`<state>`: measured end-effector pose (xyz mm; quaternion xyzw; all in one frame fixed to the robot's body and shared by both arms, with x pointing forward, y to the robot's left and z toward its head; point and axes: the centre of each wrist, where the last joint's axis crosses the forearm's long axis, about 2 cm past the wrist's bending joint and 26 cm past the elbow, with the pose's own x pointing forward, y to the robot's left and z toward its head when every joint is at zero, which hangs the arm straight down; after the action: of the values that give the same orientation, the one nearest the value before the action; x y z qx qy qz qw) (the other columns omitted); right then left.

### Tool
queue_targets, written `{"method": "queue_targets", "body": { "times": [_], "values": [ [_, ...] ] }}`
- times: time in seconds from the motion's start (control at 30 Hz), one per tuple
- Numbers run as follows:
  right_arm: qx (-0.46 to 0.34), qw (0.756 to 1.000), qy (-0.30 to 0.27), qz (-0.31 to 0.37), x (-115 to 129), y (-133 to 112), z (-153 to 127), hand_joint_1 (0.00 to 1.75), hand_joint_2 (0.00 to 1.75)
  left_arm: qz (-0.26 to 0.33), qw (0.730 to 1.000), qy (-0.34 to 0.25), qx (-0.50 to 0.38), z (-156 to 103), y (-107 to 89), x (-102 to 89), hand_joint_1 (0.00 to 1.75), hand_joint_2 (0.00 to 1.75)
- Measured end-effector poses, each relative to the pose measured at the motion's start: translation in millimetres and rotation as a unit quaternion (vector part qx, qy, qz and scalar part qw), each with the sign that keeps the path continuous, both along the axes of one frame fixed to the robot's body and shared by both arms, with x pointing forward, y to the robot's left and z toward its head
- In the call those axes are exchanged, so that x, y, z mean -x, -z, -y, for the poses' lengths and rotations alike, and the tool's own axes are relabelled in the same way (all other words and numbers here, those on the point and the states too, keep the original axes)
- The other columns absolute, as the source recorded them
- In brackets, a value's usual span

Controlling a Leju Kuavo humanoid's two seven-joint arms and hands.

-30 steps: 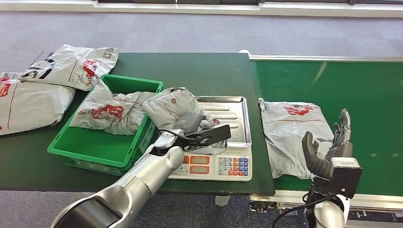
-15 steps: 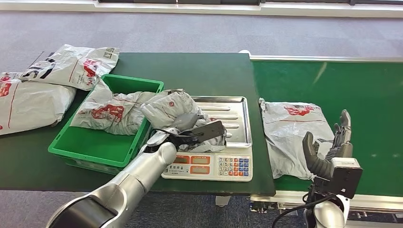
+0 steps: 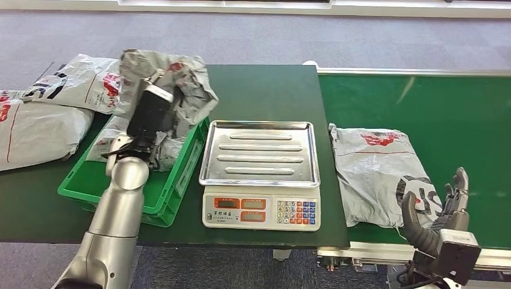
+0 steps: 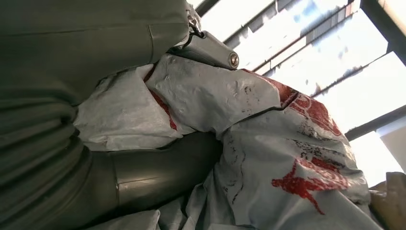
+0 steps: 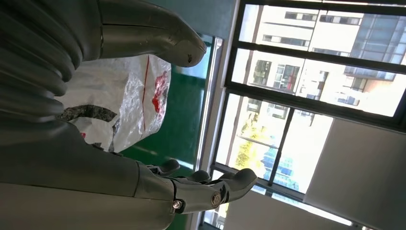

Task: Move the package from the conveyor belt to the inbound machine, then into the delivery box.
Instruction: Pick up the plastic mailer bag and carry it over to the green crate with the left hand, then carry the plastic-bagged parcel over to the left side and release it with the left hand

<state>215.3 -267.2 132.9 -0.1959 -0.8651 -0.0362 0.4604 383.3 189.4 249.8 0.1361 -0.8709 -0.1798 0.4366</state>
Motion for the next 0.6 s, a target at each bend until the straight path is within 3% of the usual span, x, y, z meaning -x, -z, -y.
{"method": "queue_targets", "body": {
  "times": [0.17, 0.43, 0.6],
  "values": [
    [-0.008, 1.000, -0.002, -0.009, 6.7, 3.9, 5.0, 0.00, 1.75, 0.040, 0.997, -0.062, 0.023, -46.9, -0.1, 13.8, 1.75, 1.75],
    [-0.008, 1.000, -0.005, -0.012, 7.7, 4.5, 5.2, 0.00, 1.75, 0.058, 0.994, -0.090, 0.028, -66.0, -1.2, 21.9, 1.75, 1.75],
    [-0.009, 1.000, -0.006, -0.016, 7.9, 4.7, 5.2, 0.00, 1.75, 0.057, 0.990, -0.129, 0.027, -82.7, 12.3, 28.5, 1.75, 1.75]
  ]
}}
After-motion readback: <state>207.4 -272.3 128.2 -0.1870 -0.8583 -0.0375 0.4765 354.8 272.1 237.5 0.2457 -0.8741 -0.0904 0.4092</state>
